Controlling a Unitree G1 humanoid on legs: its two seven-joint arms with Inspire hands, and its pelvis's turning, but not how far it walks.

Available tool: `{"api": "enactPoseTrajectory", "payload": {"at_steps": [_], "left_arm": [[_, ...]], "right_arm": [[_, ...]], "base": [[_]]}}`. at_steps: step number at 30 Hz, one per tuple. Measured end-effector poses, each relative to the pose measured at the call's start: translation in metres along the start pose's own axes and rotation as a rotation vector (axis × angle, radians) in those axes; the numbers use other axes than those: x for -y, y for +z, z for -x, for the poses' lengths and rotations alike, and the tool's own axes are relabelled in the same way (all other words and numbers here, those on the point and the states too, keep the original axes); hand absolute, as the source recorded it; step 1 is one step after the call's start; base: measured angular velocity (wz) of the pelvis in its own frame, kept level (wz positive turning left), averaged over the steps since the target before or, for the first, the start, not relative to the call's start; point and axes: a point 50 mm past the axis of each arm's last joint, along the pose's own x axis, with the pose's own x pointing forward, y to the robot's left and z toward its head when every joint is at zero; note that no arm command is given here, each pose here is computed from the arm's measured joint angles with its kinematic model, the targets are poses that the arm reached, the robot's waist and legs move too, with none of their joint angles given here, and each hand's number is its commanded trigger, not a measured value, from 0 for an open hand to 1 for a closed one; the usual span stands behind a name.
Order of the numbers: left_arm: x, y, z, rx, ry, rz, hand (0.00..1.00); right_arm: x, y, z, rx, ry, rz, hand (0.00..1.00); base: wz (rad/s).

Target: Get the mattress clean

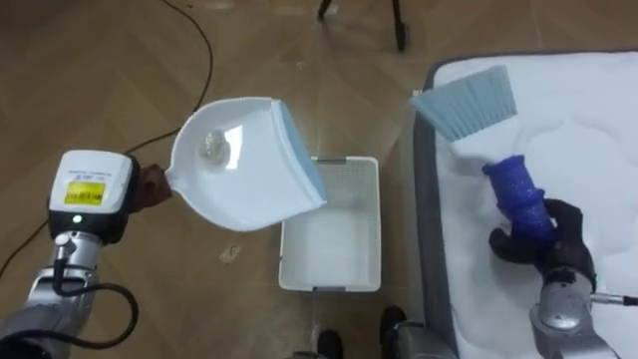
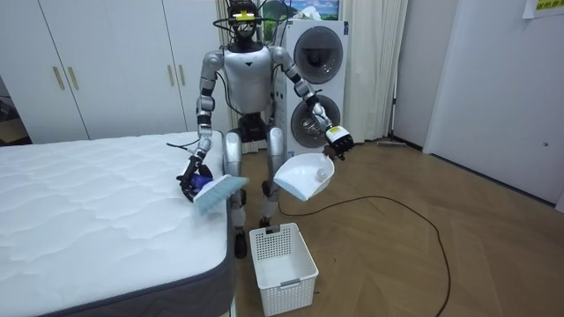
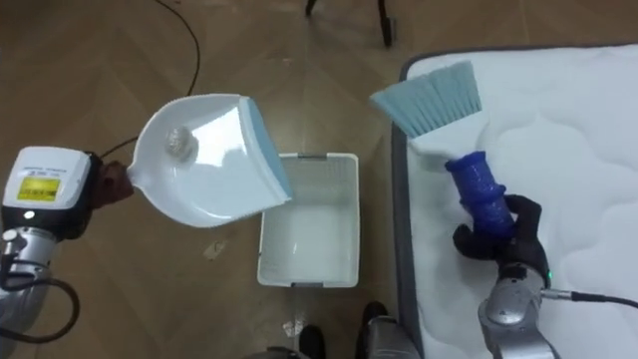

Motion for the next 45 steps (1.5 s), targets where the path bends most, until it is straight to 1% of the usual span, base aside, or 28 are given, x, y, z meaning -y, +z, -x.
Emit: {"api": "enactPoseTrajectory", "payload": {"at_steps": [4, 12, 21, 27, 37, 45], "left_arm": [[-0.003, -0.001, -0.005, -0.002, 0.012, -0.036, 1.0], [-0.003, 0.001, -0.005, 0.02, 0.008, -0.065, 1.0], [-0.001, 0.007, -0.004, 0.131, -0.031, -0.165, 1.0], [-0.001, 0.006, -0.003, 0.184, -0.035, -0.239, 1.0], [0.001, 0.004, 0.002, 0.234, -0.052, -0.296, 1.0], [0.003, 0.004, 0.006, 0.248, -0.064, -0.318, 1.0]], "right_arm": [[-0.002, 0.002, 0.0, 0.025, 0.01, 0.037, 0.0], [-0.003, 0.004, 0.001, 0.036, 0.014, 0.031, 0.0], [-0.003, 0.005, 0.005, 0.048, 0.013, 0.022, 0.0], [-0.004, 0.005, 0.006, 0.05, 0.015, 0.026, 0.0], [-0.007, 0.003, 0.008, 0.055, 0.024, 0.044, 0.0], [-0.007, 0.0, 0.011, 0.052, 0.028, 0.045, 0.0]], "base": [[0.02], [0.03], [0.0], [0.0], [0.0], [0.0]]}}
